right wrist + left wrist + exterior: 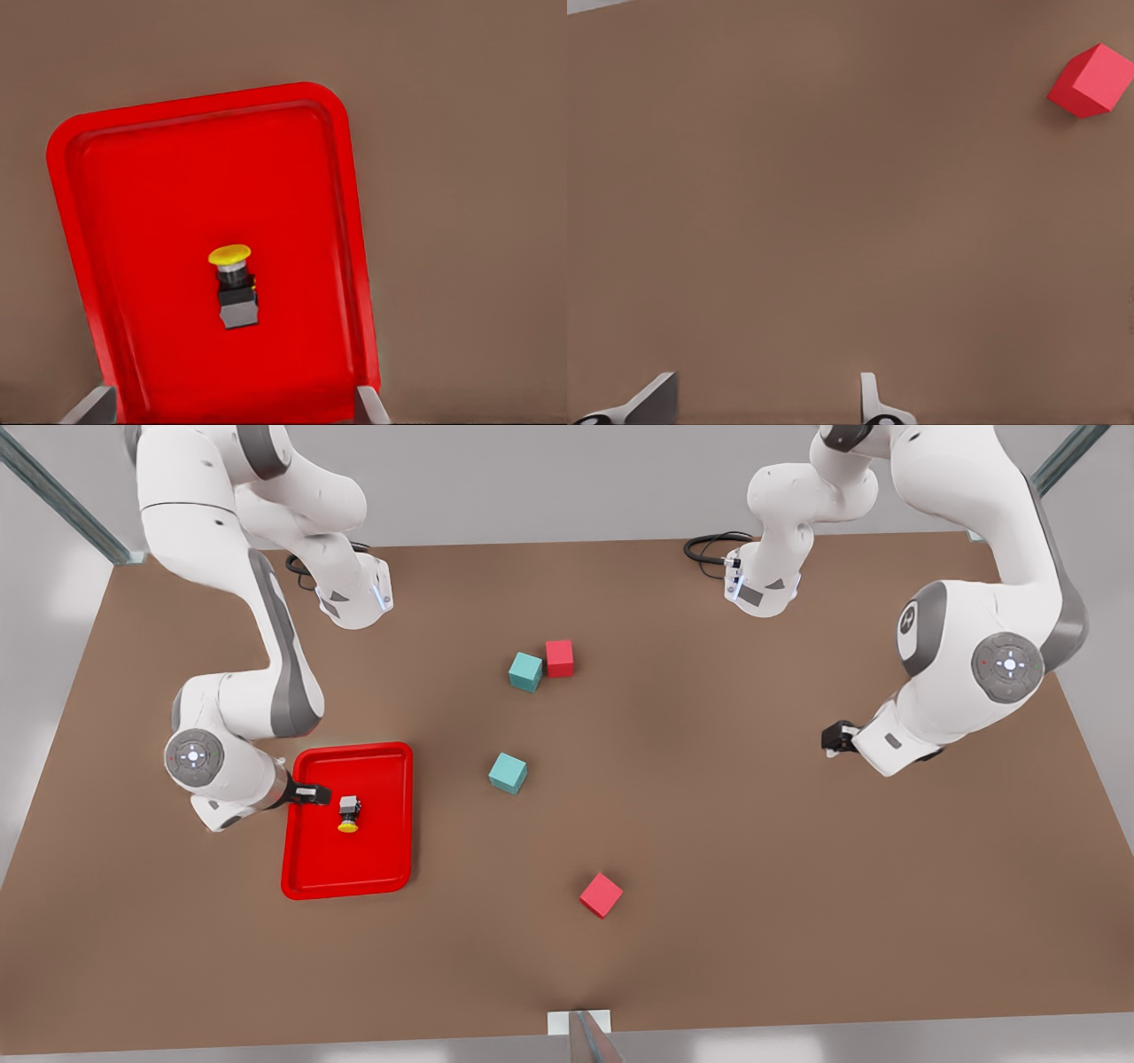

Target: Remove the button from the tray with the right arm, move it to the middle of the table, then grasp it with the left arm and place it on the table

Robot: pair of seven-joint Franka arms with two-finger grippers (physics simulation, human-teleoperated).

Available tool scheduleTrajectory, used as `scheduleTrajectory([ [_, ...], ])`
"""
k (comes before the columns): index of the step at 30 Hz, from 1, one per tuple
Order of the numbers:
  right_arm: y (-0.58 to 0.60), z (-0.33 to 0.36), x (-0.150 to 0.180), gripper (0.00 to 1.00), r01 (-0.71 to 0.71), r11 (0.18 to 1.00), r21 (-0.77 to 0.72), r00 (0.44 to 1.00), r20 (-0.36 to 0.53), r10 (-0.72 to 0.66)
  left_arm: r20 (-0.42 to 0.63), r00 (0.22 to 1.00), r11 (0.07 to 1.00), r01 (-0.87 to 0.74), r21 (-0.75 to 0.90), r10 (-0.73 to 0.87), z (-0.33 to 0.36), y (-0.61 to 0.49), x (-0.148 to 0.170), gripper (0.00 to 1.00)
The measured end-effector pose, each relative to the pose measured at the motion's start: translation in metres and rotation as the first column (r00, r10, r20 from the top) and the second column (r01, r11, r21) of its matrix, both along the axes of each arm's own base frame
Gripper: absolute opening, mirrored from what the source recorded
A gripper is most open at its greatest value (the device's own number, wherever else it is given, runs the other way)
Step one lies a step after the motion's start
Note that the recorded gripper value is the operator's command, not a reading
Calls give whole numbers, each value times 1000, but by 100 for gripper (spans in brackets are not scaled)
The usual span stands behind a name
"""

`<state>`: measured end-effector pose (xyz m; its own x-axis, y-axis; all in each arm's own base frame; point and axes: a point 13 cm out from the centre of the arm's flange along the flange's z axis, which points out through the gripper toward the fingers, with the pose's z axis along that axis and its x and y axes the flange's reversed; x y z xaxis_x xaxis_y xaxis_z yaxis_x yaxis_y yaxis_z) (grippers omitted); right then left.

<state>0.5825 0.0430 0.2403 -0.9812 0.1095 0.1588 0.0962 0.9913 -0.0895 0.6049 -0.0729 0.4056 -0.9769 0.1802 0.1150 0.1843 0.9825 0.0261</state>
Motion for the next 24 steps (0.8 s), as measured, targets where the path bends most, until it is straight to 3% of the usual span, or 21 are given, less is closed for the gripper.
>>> scheduleTrajectory([
  [5,6,-68,-34,100,-27,1000,10,999,-21,27,-29,1000,1000,-1,3,1,-18,1,1,100],
  [15,11,-156,3,100,-127,990,66,985,122,119,-45,999,1000,-1,1,1,-58,-1,17,100],
  [22,10,-176,-11,99,-196,978,77,973,141,184,-27,1000,1000,-3,0,3,-57,-1,21,100],
  [24,8,-186,-21,92,-209,975,78,971,135,198,-24,1000,1000,-3,0,3,-57,-1,22,100],
])
